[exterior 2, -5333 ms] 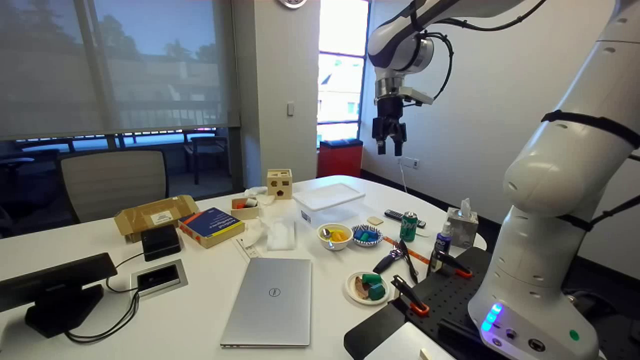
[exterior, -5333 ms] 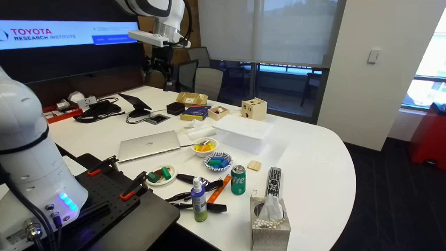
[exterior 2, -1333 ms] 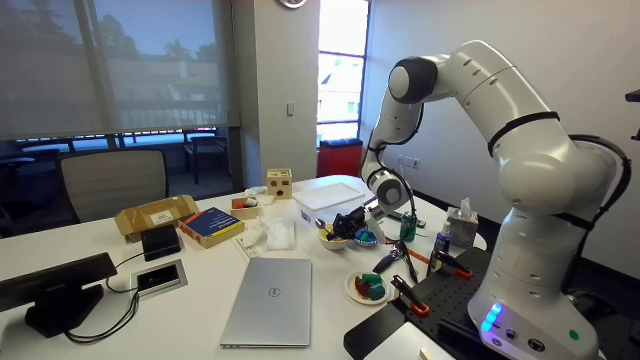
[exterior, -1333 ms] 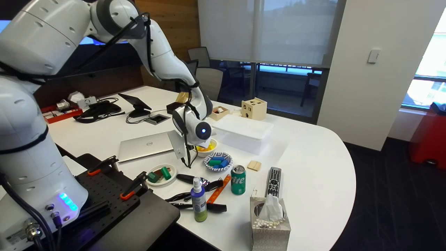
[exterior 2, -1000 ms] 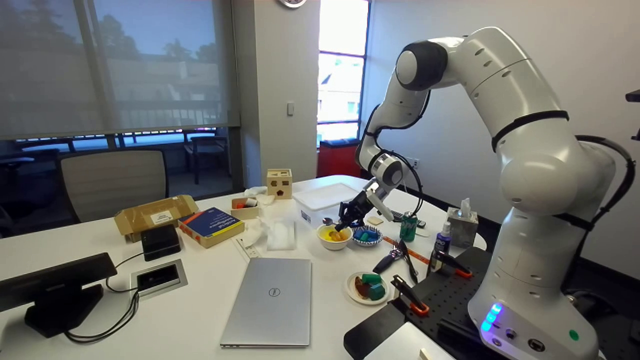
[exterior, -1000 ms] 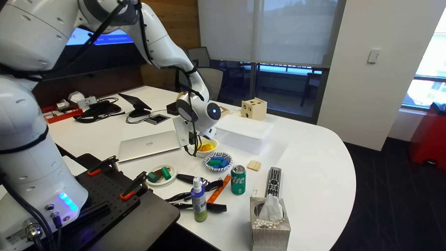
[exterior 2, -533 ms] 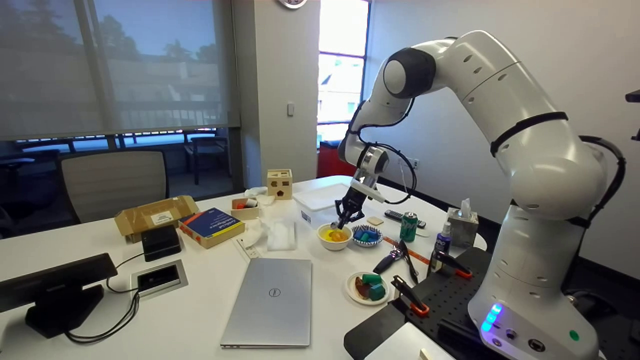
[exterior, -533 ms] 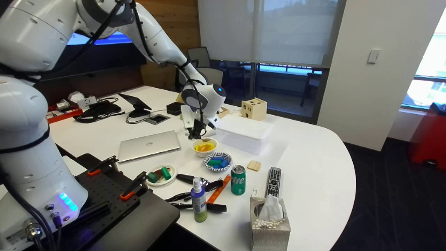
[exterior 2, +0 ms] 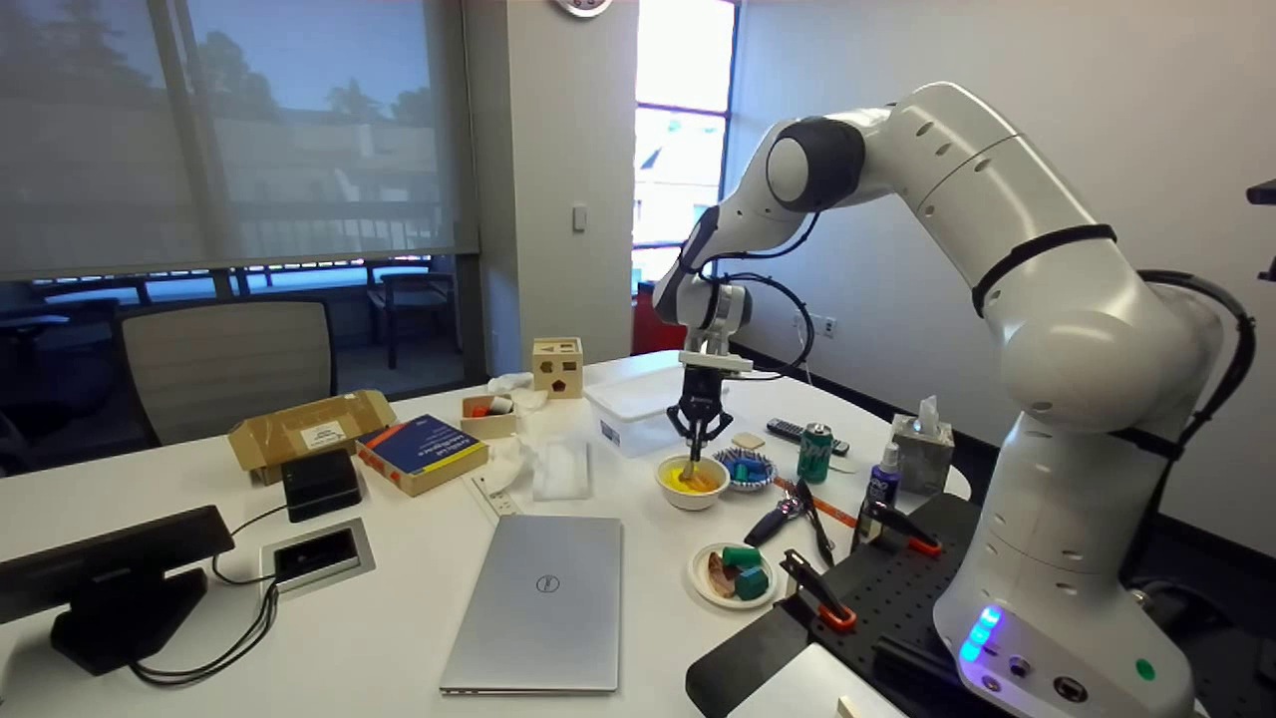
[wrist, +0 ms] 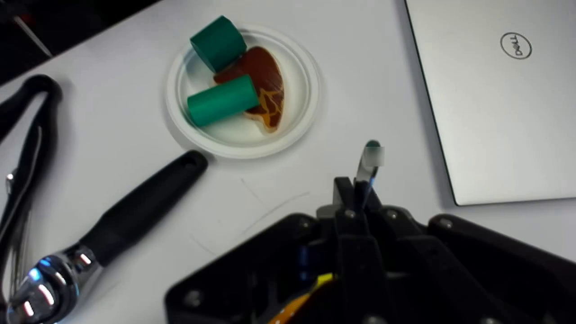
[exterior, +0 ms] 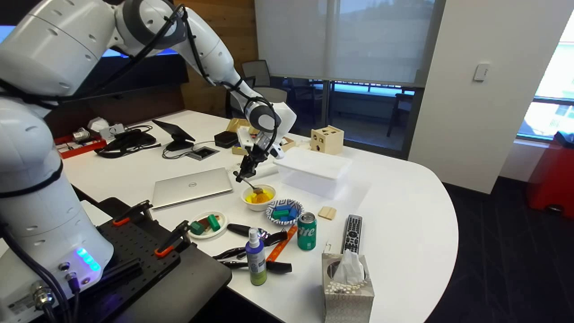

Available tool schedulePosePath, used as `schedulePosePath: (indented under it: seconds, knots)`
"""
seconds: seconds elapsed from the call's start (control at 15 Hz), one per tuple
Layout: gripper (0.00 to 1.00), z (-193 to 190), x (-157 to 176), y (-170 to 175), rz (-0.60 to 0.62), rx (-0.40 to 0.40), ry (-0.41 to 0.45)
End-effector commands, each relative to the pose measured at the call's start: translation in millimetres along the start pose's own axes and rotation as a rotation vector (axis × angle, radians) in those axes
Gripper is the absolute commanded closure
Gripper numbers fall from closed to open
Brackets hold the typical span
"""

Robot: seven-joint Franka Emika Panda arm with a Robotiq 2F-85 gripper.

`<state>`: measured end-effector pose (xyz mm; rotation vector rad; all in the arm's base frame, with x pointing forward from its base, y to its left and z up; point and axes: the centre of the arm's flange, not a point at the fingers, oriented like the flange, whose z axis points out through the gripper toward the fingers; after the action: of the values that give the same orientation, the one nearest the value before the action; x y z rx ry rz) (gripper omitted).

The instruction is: Use the spoon to stir in both the left then the right white bowls

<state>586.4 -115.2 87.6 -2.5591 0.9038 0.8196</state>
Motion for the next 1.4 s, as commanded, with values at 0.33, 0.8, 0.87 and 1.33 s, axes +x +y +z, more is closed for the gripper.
schedulePosePath:
  seconds: [0.33,0.8,0.87,1.33]
  knots:
    - [0.99,19,43,-14,-0.050,0.023,-0.073]
    - [0.99,1,20,-13,-0.038,0.029,-0.049]
    - [0.99,-4,15,-14,-0.036,0.027,-0.050]
    - [0.99,-3,6,-16,0.037,-0.025,-0.219]
